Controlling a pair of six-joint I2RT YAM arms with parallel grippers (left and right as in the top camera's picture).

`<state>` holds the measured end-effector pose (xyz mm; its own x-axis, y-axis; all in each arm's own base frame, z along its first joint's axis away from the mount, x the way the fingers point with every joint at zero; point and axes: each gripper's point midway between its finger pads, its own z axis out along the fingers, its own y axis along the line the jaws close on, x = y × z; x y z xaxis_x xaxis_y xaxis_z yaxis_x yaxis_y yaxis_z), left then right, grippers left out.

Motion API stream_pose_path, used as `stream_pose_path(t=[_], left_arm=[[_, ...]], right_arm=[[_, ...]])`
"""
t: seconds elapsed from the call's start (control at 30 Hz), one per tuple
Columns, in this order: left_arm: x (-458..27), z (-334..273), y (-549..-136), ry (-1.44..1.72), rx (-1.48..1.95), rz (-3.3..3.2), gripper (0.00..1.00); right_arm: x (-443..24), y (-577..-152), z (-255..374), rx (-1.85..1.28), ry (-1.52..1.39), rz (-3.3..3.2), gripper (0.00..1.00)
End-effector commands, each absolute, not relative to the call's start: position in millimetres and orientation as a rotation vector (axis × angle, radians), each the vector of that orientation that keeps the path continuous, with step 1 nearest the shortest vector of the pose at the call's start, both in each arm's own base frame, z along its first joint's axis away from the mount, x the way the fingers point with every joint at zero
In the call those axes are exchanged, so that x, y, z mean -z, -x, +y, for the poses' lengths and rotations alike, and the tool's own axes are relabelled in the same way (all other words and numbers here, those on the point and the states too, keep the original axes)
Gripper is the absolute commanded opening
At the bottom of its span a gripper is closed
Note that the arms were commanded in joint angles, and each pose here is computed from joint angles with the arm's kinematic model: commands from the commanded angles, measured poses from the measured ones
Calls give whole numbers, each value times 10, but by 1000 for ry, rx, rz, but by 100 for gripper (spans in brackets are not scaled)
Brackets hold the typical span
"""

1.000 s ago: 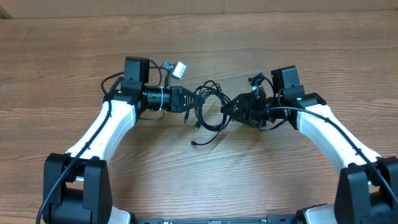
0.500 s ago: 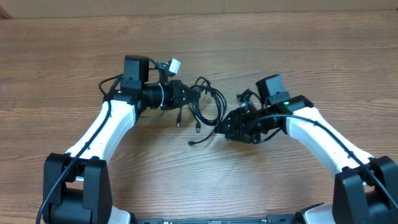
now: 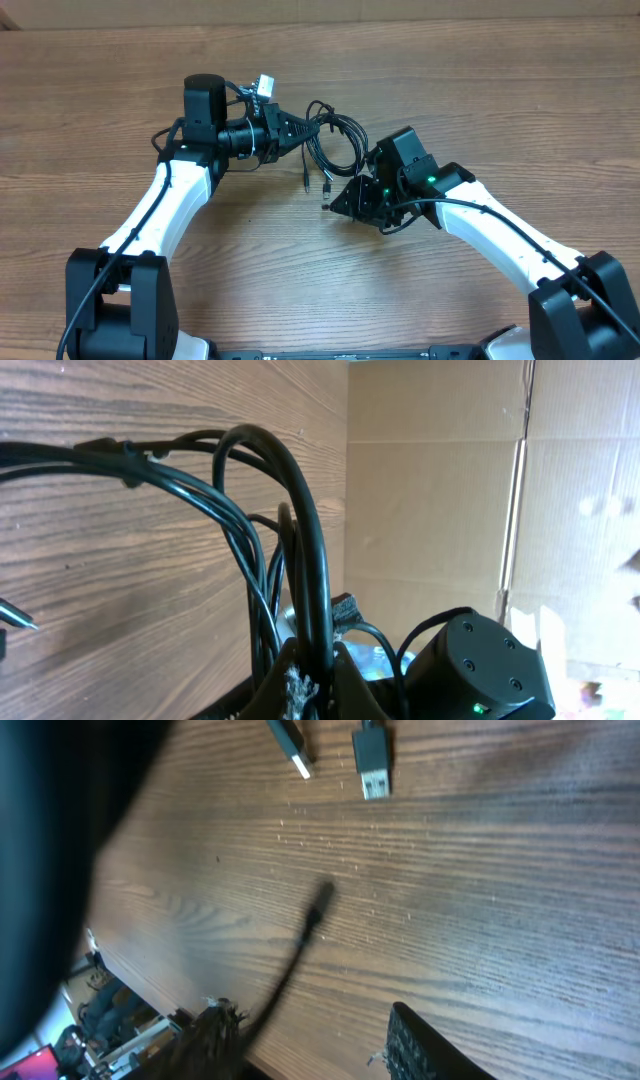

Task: Untangle cables

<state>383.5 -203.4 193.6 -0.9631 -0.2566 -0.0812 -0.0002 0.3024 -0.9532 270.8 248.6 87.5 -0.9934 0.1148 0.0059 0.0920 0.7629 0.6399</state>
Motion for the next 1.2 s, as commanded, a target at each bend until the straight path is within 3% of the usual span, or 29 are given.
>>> stream_pose_path(t=[0.0, 0.07, 0.13, 0.2, 0.27, 0.43, 0.67, 0.87, 1.17], left_arm=[[-2178, -2053, -3787, 225, 1801, 2323, 4], [-2179, -2052, -3788, 254, 1813, 2330, 4], [-2209, -2060, -3792, 241, 1823, 2318, 4], [-2253, -2071, -3788, 220, 1842, 2304, 4], [-2297, -2080, -3788, 185, 1852, 2284, 4], [-2314, -2090, -3762, 21, 1807, 2237, 4], [-2425, -2147, -3460, -525, 1783, 2016, 4], [-2336, -2159, -3383, -595, 1751, 2003, 4], [-2302, -2241, -3236, -610, 1819, 2033, 4]], right_arm=[[-884, -2800, 2471, -1006, -188, 2877, 46], [-896, -2842, 2477, -1004, -184, 2856, 46], [-901, -2871, 2476, -997, -182, 2843, 37], [-884, -2897, 2447, -965, -192, 2838, 24], [-869, -2909, 2424, -942, -199, 2838, 4], [-982, -2844, 2501, -1094, -149, 2841, 4], [-1695, -2848, 2359, -1490, 24, 2622, 4], [-2154, -3003, 2054, -1459, 6, 2433, 4], [-2160, -3211, 1968, -1352, -71, 2391, 4]])
